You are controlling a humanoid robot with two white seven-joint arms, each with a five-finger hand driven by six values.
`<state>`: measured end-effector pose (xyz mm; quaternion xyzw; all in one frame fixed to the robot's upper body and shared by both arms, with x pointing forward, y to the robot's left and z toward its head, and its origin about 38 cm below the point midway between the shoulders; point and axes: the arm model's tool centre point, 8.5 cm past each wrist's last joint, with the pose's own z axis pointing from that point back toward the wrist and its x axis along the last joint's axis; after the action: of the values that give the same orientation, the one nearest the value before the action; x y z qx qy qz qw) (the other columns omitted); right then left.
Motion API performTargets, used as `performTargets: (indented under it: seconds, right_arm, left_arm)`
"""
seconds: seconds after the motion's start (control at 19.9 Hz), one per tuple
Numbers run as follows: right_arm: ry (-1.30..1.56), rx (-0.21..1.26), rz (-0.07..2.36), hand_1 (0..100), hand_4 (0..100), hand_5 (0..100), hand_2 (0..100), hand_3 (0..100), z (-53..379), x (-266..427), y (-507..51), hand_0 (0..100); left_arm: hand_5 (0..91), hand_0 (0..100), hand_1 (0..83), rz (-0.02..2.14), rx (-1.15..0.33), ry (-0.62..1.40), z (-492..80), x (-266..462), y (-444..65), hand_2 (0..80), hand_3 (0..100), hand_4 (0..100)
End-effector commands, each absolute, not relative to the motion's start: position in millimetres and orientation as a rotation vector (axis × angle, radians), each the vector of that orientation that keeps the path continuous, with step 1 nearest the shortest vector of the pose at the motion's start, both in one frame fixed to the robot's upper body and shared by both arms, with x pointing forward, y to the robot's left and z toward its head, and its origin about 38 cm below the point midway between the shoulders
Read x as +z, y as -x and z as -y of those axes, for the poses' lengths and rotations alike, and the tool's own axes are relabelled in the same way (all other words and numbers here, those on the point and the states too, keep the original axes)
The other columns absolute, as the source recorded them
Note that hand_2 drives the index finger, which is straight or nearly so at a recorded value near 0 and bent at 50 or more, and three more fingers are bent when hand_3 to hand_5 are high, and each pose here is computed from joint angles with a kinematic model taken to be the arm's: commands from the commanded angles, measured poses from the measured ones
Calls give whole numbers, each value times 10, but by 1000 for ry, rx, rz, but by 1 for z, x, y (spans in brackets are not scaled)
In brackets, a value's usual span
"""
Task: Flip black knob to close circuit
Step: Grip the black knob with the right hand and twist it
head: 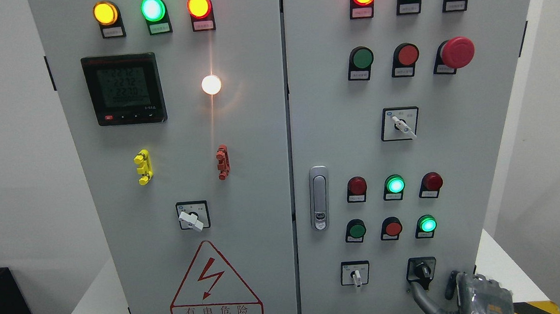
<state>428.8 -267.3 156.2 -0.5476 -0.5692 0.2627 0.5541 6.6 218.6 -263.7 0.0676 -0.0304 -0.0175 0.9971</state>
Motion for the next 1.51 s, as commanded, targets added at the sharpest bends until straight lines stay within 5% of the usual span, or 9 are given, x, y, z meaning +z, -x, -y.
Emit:
performTargets:
  seconds: [0.0,1.45]
  right_arm:
    - [1295,600,1327,45,889,1000,689,945,276,154,-428,0]
    - [1306,559,1331,44,886,1000,689,943,287,158,-424,0]
  left_arm:
    - [0,120,556,66,-32,-131,-217,-264,-2,0,0,0]
    - [0,120,556,66,-32,-131,-217,-264,-2,0,0,0]
